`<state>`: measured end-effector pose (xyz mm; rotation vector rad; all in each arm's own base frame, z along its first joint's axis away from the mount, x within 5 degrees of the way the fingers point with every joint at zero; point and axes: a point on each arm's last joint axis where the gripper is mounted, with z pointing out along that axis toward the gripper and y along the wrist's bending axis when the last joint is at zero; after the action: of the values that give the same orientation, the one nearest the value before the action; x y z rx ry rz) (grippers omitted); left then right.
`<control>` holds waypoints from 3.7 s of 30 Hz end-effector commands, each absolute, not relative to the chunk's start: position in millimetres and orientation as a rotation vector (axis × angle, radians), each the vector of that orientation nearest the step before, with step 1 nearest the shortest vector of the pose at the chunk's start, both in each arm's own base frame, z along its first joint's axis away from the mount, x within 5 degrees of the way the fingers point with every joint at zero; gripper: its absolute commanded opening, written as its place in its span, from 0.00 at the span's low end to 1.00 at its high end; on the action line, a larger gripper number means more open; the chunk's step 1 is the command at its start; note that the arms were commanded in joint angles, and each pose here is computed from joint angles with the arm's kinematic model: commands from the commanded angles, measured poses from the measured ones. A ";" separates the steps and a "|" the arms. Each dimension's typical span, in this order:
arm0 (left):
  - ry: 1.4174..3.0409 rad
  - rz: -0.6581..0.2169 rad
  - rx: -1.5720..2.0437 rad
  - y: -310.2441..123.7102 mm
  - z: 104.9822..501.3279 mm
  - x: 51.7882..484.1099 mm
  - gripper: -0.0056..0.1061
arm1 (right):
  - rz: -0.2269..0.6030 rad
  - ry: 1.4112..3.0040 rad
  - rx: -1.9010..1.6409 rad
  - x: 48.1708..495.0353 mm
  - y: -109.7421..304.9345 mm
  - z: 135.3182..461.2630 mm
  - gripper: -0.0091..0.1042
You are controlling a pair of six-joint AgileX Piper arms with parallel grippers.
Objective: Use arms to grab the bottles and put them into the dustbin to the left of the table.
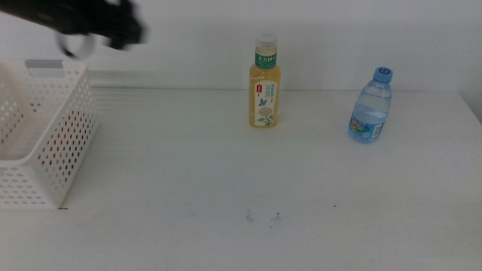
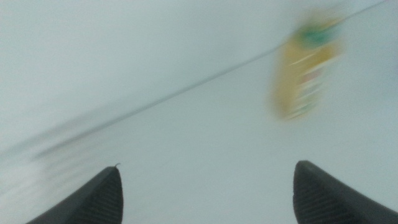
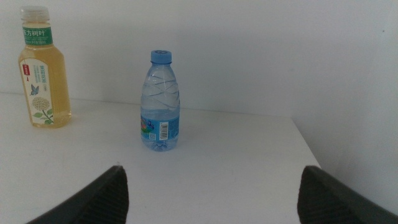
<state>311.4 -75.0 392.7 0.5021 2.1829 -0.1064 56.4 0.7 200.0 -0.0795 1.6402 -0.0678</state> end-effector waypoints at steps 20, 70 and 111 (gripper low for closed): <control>1.785 -0.408 0.582 -161.4 299.1 224.3 0.89 | -0.074 1.631 -0.079 56.3 0.4 199.7 0.79; 1.658 -0.493 0.466 -199.3 169.0 341.0 0.89 | -0.074 1.631 -0.079 56.3 0.4 199.7 0.79; 1.701 -0.534 0.394 -239.5 123.2 457.4 0.89 | -0.074 1.631 -0.079 56.3 0.4 199.7 0.79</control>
<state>454.7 -238.8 121.4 0.3981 1.7079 -0.5284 56.4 0.7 200.0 -0.0795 1.6402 -0.0678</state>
